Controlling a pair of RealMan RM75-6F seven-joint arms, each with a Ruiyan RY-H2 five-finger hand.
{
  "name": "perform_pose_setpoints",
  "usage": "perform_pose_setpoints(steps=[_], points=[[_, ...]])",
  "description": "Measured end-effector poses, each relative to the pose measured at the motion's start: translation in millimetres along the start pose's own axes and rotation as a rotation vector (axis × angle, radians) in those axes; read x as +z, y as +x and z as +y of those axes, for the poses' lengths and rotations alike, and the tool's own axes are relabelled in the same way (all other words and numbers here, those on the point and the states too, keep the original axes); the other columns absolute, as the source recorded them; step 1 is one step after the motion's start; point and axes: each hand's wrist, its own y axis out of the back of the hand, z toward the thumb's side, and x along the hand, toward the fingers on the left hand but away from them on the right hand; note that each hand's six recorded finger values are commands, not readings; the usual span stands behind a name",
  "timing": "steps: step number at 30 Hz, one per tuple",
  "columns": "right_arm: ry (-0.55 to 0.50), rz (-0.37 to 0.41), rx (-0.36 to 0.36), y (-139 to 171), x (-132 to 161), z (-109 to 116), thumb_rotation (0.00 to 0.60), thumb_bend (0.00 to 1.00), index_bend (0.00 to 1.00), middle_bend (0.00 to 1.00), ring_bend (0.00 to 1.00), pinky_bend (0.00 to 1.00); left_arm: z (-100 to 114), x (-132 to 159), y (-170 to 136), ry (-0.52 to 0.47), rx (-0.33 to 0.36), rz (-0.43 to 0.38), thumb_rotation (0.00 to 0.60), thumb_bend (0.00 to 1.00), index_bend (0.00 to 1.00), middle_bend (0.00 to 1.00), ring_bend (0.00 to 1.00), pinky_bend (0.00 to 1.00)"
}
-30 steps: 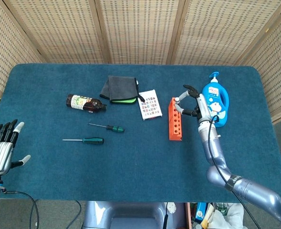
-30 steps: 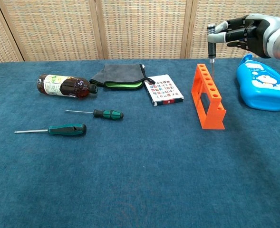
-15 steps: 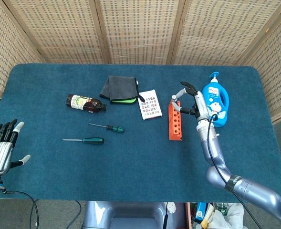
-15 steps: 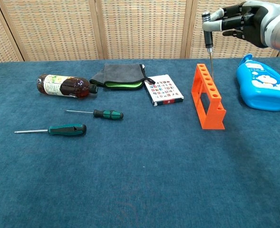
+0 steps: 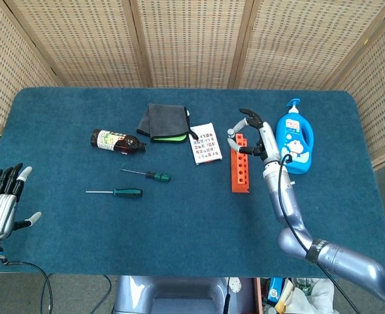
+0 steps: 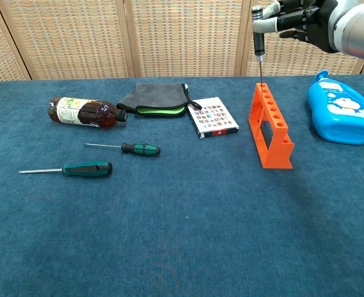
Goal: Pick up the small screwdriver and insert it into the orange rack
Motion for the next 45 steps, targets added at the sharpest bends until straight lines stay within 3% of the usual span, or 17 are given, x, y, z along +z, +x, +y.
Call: perform_pose_setpoints(steps=[27, 45], points=[[-0.017, -0.051, -0.011, -2.2, -25.0, 11.1, 0.6, 0.3, 0.61, 0.13, 0.0, 0.02, -1.8, 2.3, -1.4, 0.011, -0.003, -0.003, 0.6, 0.0, 0.0, 0.0, 0.0, 0.0], [-0.016, -0.011, -0.029, -2.4, -5.3, 18.3, 0.6, 0.3, 0.61, 0.13, 0.0, 0.02, -0.9, 1.7, -1.1, 0.005, -0.001, -0.003, 0.6, 0.0, 0.0, 0.0, 0.0, 0.0]])
